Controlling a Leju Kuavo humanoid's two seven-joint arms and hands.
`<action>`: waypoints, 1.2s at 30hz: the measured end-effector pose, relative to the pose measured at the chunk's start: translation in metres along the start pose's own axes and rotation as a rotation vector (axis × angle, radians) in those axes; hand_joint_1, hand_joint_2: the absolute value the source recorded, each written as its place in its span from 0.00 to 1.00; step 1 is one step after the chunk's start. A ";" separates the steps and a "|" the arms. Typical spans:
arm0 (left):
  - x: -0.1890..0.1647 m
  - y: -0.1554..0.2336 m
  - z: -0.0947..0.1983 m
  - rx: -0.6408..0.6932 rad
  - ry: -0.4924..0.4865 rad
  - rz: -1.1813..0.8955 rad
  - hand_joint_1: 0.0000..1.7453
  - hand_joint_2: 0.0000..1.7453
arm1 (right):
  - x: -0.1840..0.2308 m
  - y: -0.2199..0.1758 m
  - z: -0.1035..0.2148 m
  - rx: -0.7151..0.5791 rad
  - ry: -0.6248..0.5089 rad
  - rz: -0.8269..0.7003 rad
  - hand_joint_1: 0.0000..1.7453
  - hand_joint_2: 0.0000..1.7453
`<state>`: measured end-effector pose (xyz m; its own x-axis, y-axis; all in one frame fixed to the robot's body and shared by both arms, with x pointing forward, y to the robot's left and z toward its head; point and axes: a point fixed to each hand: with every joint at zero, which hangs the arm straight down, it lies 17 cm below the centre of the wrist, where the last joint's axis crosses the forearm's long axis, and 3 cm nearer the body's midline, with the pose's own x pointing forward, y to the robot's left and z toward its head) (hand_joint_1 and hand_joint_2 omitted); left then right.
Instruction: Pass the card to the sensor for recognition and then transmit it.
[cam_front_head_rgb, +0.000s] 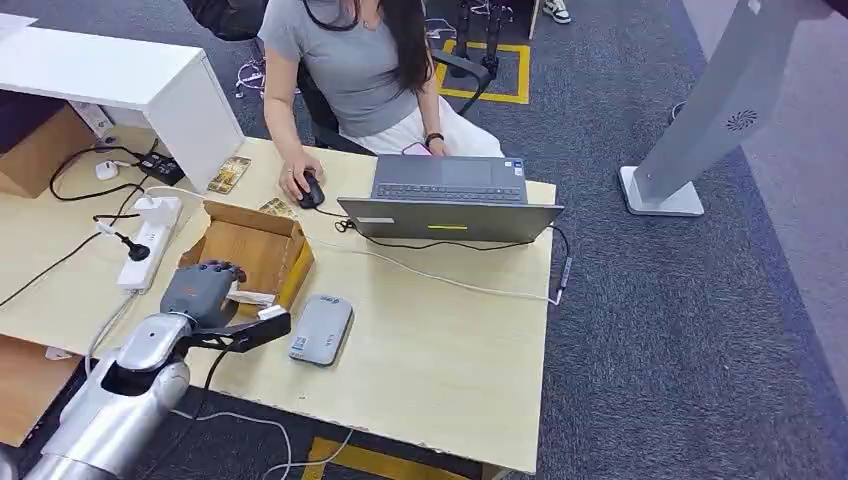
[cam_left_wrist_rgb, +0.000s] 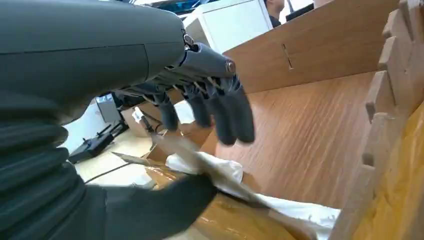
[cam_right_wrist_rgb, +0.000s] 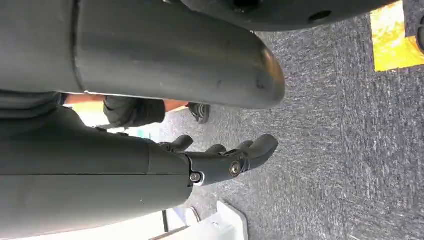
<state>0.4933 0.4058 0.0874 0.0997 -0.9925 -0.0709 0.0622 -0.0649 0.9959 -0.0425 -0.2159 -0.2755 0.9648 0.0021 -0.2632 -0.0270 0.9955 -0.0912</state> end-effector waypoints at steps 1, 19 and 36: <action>0.000 0.001 0.000 0.003 -0.002 0.002 1.00 1.00 | 0.000 0.000 0.000 -0.001 -0.001 0.003 0.00 0.00; 0.010 0.006 0.002 0.046 -0.054 0.020 1.00 1.00 | 0.001 -0.002 0.000 -0.003 -0.010 0.008 0.00 0.00; 0.037 0.082 -0.009 0.290 -0.121 0.062 1.00 1.00 | 0.006 -0.006 -0.001 -0.016 -0.045 0.042 0.00 0.00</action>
<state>0.5106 0.3650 0.1664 -0.0252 -0.9995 -0.0198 -0.2281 -0.0135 0.9735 -0.0363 -0.2215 -0.2773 0.9734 0.0483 -0.2239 -0.0714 0.9928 -0.0960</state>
